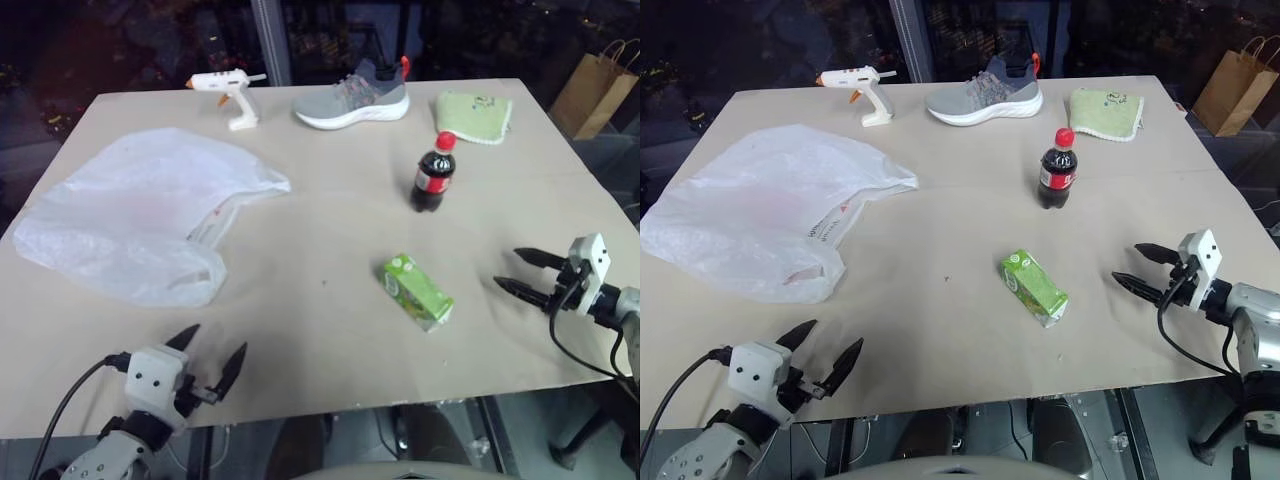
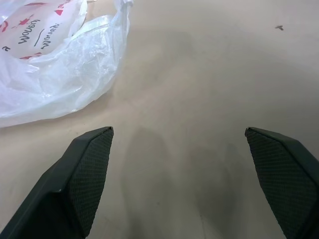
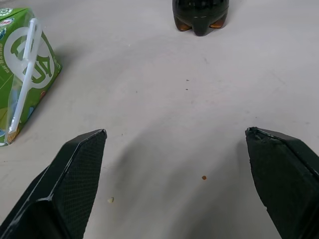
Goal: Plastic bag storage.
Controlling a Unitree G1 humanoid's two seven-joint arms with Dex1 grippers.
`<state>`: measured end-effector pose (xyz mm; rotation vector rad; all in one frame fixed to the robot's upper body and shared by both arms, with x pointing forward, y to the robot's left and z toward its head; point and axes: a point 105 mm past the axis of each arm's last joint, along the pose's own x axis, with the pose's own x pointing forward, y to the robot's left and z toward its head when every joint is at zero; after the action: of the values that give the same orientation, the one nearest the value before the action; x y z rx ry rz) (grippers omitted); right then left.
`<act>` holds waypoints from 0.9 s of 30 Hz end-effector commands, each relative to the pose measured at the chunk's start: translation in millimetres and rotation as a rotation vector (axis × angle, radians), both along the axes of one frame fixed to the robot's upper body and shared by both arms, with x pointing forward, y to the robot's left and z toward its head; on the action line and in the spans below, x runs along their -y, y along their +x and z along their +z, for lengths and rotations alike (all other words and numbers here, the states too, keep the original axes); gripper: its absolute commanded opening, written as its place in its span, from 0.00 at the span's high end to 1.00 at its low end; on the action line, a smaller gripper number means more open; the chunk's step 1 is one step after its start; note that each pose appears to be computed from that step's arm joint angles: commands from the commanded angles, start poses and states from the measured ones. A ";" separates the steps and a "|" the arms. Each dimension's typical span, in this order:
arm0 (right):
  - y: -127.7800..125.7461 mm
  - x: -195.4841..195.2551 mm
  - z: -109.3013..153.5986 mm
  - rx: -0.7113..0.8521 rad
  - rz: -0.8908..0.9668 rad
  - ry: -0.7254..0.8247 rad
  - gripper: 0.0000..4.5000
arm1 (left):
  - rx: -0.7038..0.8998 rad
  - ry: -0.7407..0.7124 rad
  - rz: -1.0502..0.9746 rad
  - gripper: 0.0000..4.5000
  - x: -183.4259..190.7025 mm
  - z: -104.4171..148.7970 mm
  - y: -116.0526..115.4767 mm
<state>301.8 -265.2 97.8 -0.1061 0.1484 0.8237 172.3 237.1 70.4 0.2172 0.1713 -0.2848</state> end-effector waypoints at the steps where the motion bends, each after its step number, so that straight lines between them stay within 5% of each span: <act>1: 2.3 5.9 13.1 0.050 -0.010 -0.021 0.00 | 0.053 0.021 -0.018 0.02 1.7 14.4 1.8; 12: 5.1 -5.7 24.2 0.072 0.036 0.001 0.00 | 0.154 -0.027 0.002 0.02 12.4 41.3 15.2; 20: -3.5 -53.2 58.5 0.089 0.223 0.071 0.00 | 0.213 0.029 0.077 0.02 19.2 66.4 43.1; 27: -41.3 -127.2 108.9 0.117 0.520 0.134 0.00 | 0.145 -0.045 0.213 0.02 13.9 47.4 55.3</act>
<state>269.7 -146.6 192.4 -0.0528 -0.0230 1.2954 227.5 219.7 114.8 0.1636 0.0517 -0.0913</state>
